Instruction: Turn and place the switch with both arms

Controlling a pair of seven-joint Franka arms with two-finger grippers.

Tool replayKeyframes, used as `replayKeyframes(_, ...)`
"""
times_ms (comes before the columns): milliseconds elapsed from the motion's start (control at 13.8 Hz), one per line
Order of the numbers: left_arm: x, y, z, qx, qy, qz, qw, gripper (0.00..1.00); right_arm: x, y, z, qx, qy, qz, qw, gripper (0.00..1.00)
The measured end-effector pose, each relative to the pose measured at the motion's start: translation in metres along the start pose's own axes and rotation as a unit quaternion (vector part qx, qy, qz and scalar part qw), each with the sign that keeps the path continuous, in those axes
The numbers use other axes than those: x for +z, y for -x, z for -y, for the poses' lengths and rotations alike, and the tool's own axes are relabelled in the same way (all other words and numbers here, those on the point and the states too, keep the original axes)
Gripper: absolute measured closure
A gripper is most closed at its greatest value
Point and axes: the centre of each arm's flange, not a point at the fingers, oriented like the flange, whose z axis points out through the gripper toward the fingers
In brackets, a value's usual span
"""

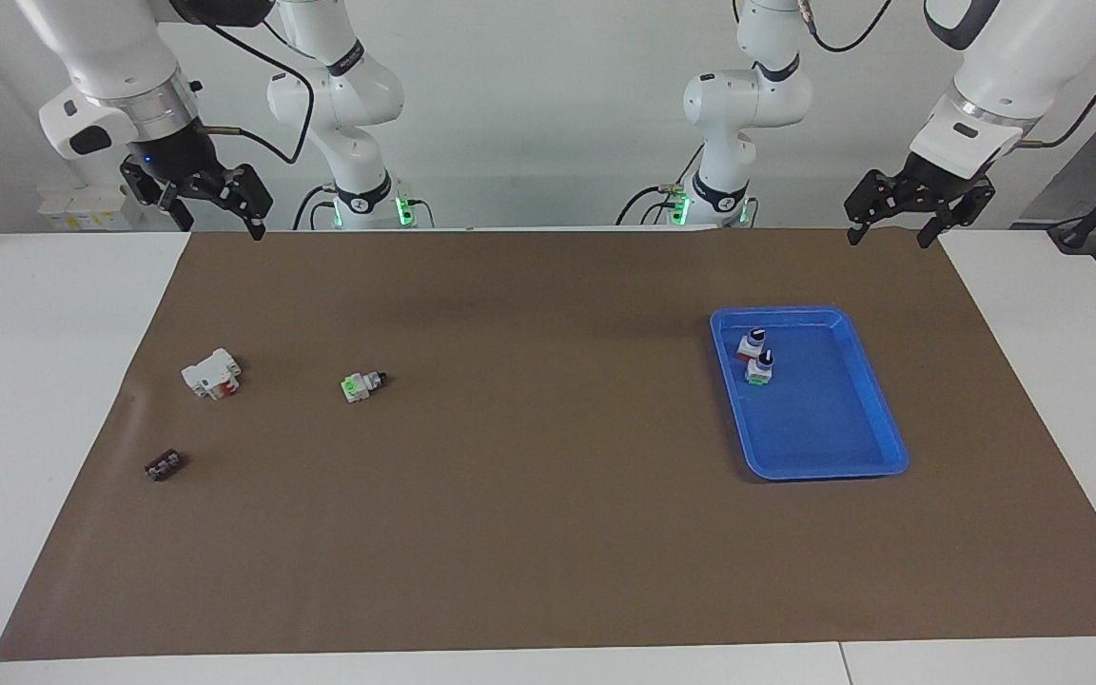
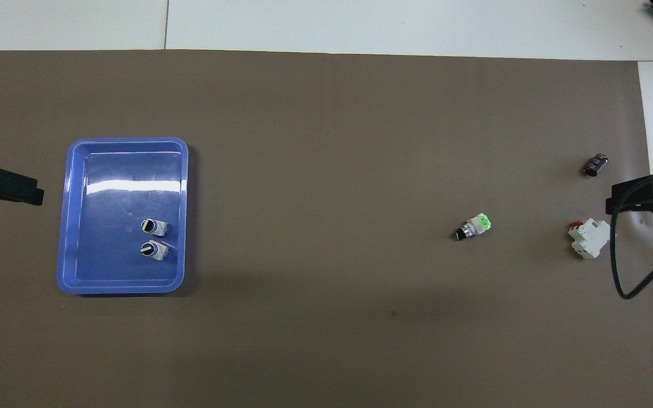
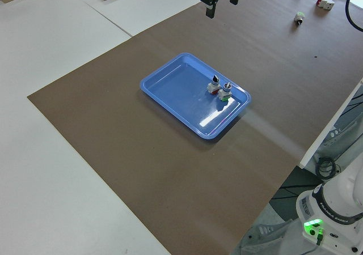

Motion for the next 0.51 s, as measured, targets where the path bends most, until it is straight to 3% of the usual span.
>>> replayKeyframes(508, 0.0010, 0.0000, 0.0000, 0.000, 0.000, 0.001, 1.000, 0.00, 0.0004, 0.0012, -0.0005, 0.000, 0.000, 0.001, 1.000, 0.00)
